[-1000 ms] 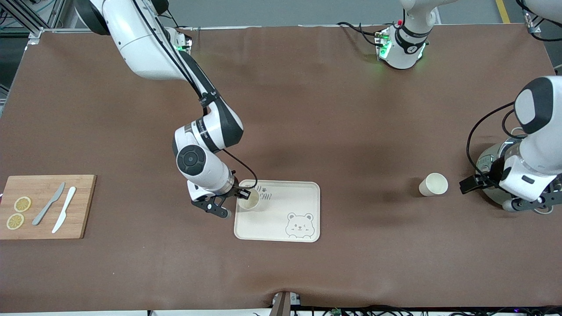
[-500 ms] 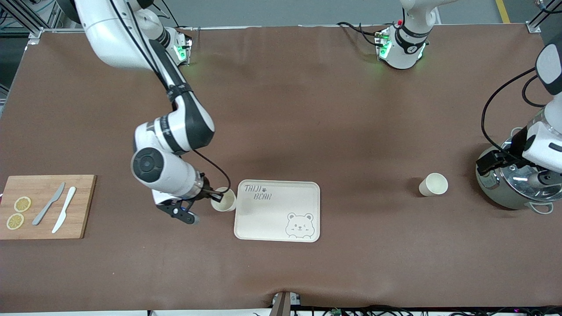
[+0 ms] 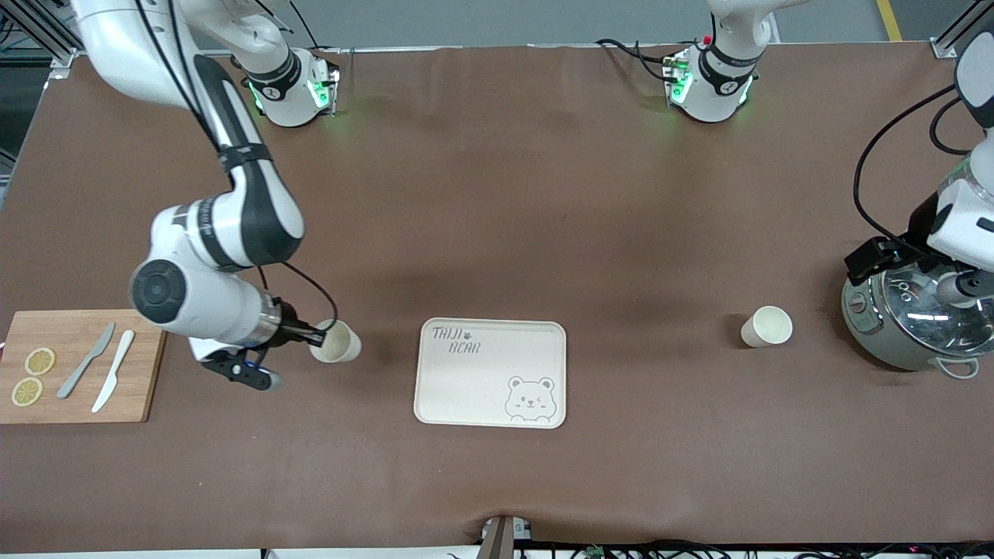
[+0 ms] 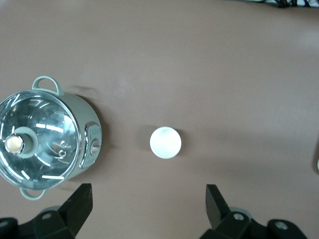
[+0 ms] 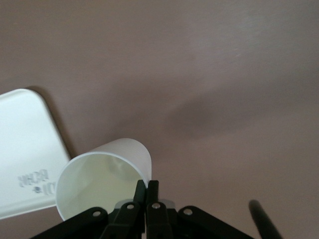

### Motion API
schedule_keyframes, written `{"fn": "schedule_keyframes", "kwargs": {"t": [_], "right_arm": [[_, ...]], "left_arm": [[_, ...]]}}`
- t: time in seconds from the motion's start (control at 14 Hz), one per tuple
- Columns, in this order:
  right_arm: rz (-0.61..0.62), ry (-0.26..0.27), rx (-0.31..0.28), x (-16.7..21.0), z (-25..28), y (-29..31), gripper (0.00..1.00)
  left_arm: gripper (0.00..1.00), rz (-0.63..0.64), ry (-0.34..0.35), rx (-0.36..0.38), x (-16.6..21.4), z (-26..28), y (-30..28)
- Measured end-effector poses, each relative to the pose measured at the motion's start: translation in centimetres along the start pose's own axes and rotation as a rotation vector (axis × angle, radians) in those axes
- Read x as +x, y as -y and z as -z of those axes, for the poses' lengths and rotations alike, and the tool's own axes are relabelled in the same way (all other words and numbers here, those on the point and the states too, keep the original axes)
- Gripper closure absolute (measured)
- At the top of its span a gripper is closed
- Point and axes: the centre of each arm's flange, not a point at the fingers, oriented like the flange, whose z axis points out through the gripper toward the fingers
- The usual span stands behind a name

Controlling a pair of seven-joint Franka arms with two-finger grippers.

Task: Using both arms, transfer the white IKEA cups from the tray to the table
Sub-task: 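Carry the cup toward the cutting board with the right gripper, then lower the cup onto the table and open the right gripper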

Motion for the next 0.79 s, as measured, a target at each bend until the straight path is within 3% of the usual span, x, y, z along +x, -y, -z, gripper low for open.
{"fn": "schedule_keyframes", "kwargs": {"t": [0.43,0.79], "right_arm": [[0.104,0.004,-0.022,-0.9,1.0,-11.4,0.98],[0.221,-0.042,-0.015,0.0,-3.2,-22.3,0.98]], "left_arm": [[0.0,-0.052,0.003,0.038,-3.7,5.1,-1.3],[0.0,-0.128,0.015,0.003,-5.6,6.4,2.1]]}}
